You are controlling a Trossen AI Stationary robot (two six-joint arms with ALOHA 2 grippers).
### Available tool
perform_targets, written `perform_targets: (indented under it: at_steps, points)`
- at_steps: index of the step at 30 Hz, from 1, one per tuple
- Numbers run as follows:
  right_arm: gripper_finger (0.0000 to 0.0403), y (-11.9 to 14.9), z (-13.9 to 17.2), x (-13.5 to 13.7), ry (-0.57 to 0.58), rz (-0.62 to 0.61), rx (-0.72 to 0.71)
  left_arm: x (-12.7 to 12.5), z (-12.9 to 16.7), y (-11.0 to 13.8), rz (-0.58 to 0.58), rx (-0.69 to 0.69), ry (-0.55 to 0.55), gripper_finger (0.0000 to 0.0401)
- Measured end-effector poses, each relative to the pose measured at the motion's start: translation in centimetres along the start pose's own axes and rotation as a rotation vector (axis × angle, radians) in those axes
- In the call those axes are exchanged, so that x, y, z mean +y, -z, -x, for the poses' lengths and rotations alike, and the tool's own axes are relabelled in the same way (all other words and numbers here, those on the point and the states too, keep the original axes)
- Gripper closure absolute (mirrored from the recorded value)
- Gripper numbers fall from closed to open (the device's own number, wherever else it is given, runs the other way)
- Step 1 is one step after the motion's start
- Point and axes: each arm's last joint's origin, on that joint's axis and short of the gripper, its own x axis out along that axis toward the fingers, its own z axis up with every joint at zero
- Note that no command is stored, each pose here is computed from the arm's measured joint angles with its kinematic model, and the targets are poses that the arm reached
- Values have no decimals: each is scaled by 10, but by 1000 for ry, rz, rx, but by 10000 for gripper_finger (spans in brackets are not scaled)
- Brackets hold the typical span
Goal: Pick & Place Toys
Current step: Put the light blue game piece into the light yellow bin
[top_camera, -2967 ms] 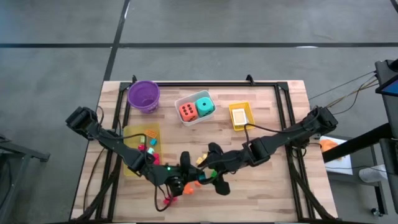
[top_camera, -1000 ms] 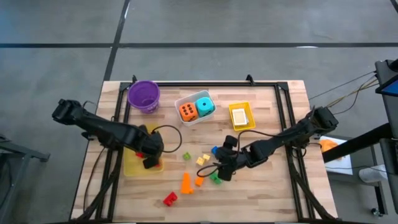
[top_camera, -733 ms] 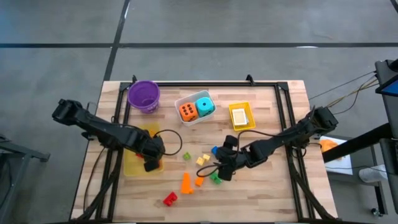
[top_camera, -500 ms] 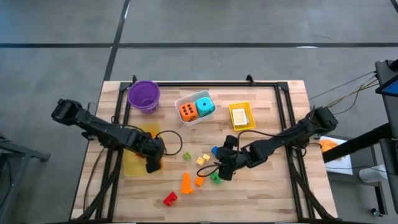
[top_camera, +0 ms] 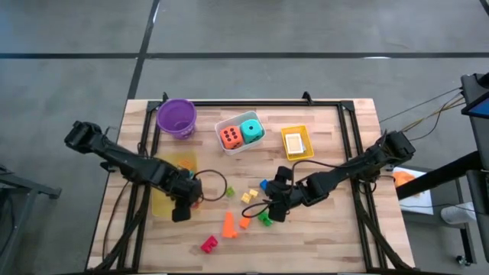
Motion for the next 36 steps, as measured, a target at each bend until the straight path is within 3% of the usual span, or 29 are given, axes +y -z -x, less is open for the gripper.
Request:
perform_targets:
  at_steps: [15,25,36]
  points:
    - [120,2,1,3,-16,10,1,10,-22,28,125,190,-87,317]
    - [120,2,1,3,-16,7,0,17,-45,36,207,159,-44,317]
    - [120,2,1,4,-31,-1,8,17,-48,39,255,177,-17,317]
